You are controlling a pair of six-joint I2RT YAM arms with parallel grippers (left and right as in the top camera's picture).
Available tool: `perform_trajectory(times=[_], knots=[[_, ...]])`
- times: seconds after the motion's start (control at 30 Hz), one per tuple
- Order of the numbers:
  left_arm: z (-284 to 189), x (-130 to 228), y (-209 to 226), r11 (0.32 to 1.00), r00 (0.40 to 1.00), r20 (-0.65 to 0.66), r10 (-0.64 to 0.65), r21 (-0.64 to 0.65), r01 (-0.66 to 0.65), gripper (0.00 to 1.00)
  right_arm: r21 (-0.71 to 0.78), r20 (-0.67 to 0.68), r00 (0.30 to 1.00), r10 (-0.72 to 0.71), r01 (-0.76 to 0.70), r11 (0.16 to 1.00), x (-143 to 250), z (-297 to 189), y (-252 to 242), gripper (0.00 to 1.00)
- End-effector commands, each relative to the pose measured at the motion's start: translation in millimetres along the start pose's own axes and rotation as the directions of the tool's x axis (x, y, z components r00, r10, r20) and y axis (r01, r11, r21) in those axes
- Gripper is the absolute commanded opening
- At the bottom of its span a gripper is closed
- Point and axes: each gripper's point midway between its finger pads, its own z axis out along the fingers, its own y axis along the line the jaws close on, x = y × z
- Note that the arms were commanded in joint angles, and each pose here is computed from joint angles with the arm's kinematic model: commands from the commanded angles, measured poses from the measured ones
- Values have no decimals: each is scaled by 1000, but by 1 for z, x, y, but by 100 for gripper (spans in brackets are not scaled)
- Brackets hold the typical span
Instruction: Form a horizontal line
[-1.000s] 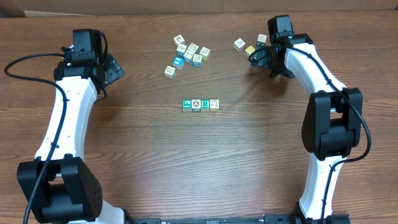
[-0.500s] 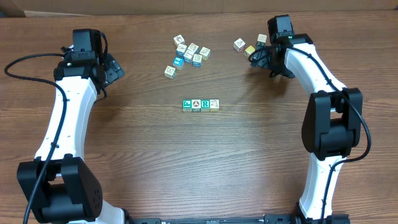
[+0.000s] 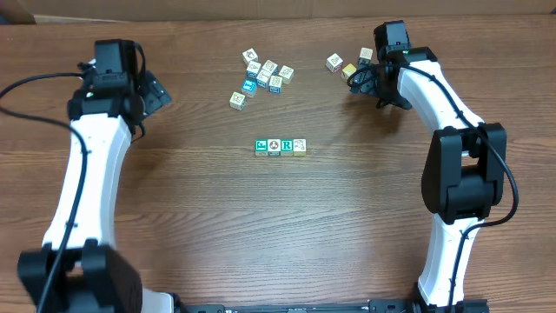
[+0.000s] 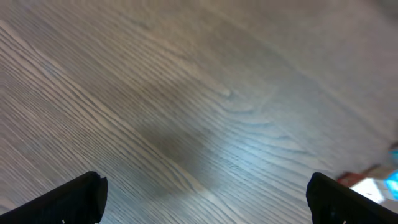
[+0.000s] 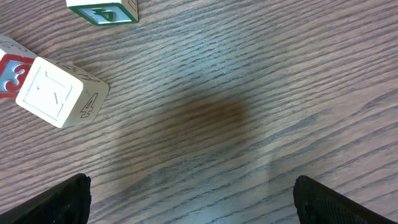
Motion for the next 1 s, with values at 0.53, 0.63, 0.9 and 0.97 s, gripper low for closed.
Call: perform_trajectory(times=[0.53, 0.63, 0.9, 0.97], knots=[[18, 141, 82, 996, 993, -114, 45, -68, -53, 100, 0, -1, 1000, 2, -2, 1000, 1, 1, 1, 100], [17, 153, 92, 995, 992, -117, 47, -80, -57, 100, 0, -1, 1000, 2, -2, 1000, 1, 1, 1, 100], [20, 165, 102, 997, 998, -59, 35, -64, -39, 100, 0, -1, 1000, 2, -2, 1000, 1, 1, 1, 100], [24, 167, 101, 999, 999, -39, 28, -43, -29, 99, 0, -1, 1000, 2, -2, 1000, 1, 1, 1, 100]])
